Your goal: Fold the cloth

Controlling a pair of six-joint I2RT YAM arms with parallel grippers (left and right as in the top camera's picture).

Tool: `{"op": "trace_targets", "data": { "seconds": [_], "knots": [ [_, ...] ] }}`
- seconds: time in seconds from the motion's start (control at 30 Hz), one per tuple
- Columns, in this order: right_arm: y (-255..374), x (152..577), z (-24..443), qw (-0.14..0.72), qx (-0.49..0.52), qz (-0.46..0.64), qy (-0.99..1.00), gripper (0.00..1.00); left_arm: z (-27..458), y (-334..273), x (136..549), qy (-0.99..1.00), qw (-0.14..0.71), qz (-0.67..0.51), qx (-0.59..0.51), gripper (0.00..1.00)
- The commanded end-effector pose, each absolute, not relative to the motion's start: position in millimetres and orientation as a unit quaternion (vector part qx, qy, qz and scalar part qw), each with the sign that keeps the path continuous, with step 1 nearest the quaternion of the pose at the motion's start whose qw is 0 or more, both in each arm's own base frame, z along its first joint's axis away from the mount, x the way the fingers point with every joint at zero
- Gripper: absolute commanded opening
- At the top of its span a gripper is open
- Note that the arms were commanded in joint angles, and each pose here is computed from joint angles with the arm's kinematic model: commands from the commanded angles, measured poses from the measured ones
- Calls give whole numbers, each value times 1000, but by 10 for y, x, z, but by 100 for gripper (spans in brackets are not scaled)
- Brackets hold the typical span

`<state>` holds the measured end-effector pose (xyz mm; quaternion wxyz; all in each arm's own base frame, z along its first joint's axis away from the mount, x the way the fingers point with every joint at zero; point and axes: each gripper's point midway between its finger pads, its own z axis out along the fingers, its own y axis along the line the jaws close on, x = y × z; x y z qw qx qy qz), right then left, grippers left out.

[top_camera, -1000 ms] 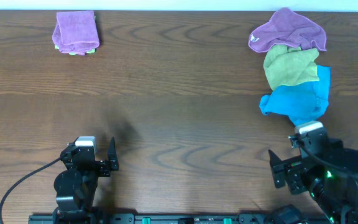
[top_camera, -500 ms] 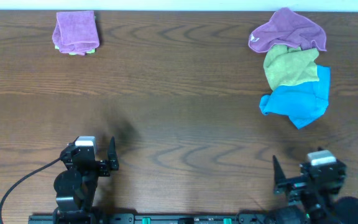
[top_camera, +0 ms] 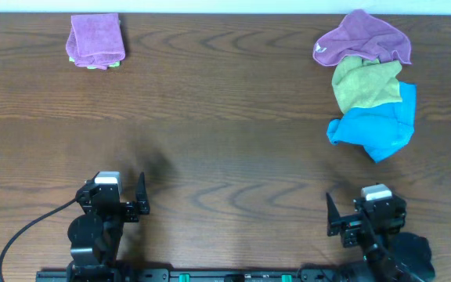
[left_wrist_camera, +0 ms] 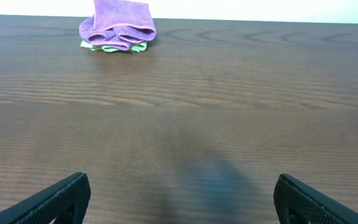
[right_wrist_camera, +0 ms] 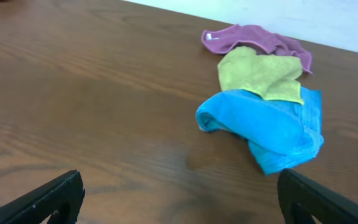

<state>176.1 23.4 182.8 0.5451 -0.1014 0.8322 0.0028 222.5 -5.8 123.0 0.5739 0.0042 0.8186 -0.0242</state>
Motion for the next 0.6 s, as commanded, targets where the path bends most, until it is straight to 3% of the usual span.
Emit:
{"op": "trace_targets", "data": {
  "seconds": [0.0,0.57],
  "knots": [
    [219,1761,1765,549,-102,-2,830,99,1138,-67,2223,824,567,-27,4,95],
    [224,1804,1146,487,-108,-4,867,99,1138,-67,2223,824,567,-27,4,95]
  ]
}}
